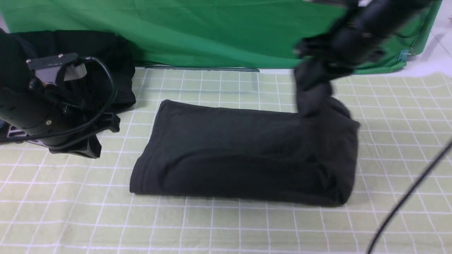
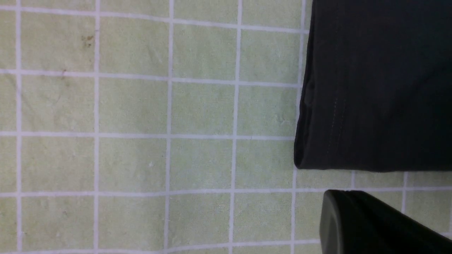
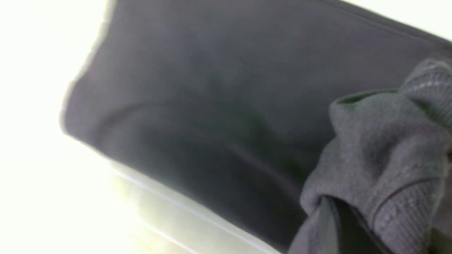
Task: Fold a long-sleeved shirt over a green coffee tablecloth.
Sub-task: 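Fold the right end of the dark garment over onto its left end with the right gripper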
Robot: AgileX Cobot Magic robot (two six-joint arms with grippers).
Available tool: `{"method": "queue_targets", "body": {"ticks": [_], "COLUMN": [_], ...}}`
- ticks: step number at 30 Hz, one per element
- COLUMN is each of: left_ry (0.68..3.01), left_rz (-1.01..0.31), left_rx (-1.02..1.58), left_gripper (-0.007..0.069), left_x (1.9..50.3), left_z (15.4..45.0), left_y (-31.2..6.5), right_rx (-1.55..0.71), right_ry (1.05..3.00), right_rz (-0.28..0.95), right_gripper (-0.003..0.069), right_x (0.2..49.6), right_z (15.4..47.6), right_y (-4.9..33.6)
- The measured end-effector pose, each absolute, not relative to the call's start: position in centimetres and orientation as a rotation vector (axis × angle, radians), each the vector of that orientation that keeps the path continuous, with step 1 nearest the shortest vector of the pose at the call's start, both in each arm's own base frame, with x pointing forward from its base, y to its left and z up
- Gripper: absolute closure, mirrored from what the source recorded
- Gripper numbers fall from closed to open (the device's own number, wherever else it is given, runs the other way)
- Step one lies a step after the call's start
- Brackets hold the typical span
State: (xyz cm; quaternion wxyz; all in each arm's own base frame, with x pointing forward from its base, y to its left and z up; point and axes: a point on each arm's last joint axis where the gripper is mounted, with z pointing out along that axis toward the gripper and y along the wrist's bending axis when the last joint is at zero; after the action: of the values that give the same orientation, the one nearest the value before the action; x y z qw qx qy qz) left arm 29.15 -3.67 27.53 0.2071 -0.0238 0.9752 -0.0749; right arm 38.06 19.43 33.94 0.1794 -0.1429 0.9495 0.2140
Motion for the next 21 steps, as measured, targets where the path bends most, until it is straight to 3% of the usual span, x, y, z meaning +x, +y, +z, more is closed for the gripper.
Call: {"method": "queue_targets", "body": {"ticks": [7, 13, 16, 18, 19, 20, 21], "left_ry": [2.706, 2.705, 2.700, 2.695, 2.695, 2.691, 2.691], "left_rz": [-0.216, -0.217, -0.217, -0.216, -0.216, -0.215, -0.215], "left_rx": [-0.072, -0.073, -0.073, -0.073, -0.073, -0.072, -0.072], "left_gripper": [0.0628, 0.0628, 0.0628, 0.0628, 0.0628, 0.0628, 0.0628], "left_x": [29.2, 29.2, 29.3, 29.3, 29.3, 29.3, 29.3], "left_z": [27.6, 27.6, 27.6, 27.6, 27.6, 27.6, 27.6], "left_y": [-3.7, -3.7, -3.7, -3.7, -3.7, -3.7, -3.7], "right_rx": [-0.543, -0.558, -0.533, -0.524, -0.525, -0.526, -0.525], "right_ry": [2.676, 2.694, 2.691, 2.691, 2.688, 2.693, 2.694], "right_rz": [0.737, 0.784, 0.801, 0.814, 0.815, 0.839, 0.842], "right_gripper": [0.0634, 0.0609, 0.0556, 0.0438, 0.0428, 0.0354, 0.0337], "right_x": [38.9, 39.2, 39.3, 39.3, 39.3, 39.0, 39.0], "right_z": [30.7, 26.3, 24.5, 22.7, 22.7, 22.0, 21.9], "right_y": [28.8, 33.7, 35.1, 36.4, 36.5, 37.1, 37.1]}}
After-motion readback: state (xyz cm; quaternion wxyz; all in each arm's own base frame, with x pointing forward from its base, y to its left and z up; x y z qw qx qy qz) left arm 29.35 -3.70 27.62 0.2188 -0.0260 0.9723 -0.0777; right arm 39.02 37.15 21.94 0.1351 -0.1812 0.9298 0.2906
